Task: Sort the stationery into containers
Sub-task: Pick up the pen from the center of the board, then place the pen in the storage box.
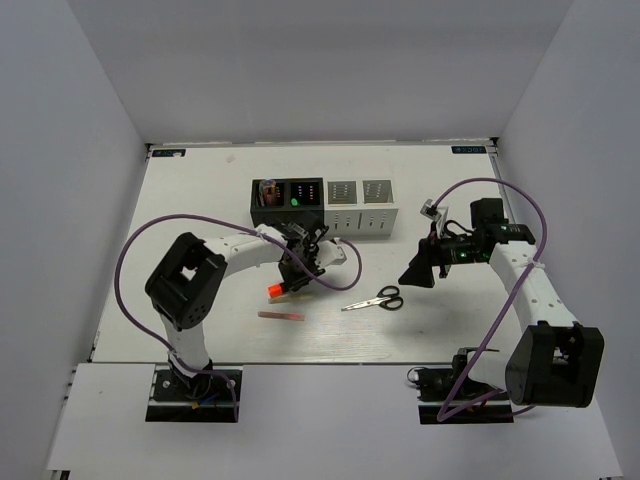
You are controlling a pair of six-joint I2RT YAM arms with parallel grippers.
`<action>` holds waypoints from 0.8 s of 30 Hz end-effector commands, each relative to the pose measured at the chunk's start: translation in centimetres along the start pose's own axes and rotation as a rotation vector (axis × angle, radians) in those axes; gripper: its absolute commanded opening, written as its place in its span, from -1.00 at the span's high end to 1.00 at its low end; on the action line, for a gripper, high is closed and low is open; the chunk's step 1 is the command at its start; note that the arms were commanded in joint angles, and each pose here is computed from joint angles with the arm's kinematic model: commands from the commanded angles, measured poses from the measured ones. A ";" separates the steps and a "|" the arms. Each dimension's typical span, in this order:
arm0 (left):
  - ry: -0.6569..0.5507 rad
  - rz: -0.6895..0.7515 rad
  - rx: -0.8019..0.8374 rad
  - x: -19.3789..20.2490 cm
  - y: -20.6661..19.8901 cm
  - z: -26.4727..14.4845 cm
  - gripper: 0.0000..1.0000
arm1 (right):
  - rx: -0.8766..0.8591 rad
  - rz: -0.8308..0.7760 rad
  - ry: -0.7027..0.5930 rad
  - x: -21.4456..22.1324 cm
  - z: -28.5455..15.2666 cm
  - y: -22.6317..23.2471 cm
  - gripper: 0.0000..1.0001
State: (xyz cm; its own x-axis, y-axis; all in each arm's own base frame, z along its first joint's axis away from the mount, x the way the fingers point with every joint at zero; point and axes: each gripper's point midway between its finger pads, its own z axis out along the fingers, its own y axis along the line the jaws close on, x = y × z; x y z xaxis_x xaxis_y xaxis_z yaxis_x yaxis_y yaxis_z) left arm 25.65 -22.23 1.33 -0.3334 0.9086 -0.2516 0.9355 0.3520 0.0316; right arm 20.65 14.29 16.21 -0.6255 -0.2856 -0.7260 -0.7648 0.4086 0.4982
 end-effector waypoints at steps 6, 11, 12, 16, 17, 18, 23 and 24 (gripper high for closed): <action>-0.291 -0.060 -0.123 -6.4 3.5 -4.6 0.99 | -0.080 -0.027 -0.044 -1.5 -0.5 1.9 -0.81; -0.557 -0.089 -0.252 -11.4 6.0 -10.7 0.99 | -0.101 -0.034 -0.035 -1.4 -0.5 2.2 -0.73; -0.587 -0.094 -0.263 -11.8 6.2 -11.3 0.99 | -0.113 -0.042 -0.039 -1.7 -0.5 2.2 -0.67; -0.809 -0.192 -0.327 -14.2 7.3 -15.9 0.99 | -0.143 -0.024 -0.031 -1.8 -0.5 2.5 0.28; -0.942 -0.196 -0.380 -15.9 8.4 -18.7 0.99 | -0.150 -0.005 -0.022 -1.8 -0.7 2.7 0.99; -0.984 -0.223 -0.403 -16.2 8.9 -19.5 0.99 | -0.156 -0.009 -0.020 -1.8 -0.6 2.7 1.00; -1.202 -0.493 -0.475 -16.4 14.1 -23.6 0.99 | -0.191 0.006 -0.015 -1.9 -0.7 3.2 1.00; -1.275 -0.508 -0.515 -17.0 15.2 -24.9 0.99 | -0.191 0.005 -0.018 -2.0 -0.8 3.2 1.00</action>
State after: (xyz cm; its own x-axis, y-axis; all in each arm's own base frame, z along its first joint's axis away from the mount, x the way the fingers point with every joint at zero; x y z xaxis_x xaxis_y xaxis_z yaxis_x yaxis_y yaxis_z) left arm 39.43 -27.96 25.30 -0.1242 0.1943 -0.9730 0.6271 0.7753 0.0748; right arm 19.62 15.15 17.96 -0.6467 -0.2884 -0.7062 -0.7622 0.2817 0.5829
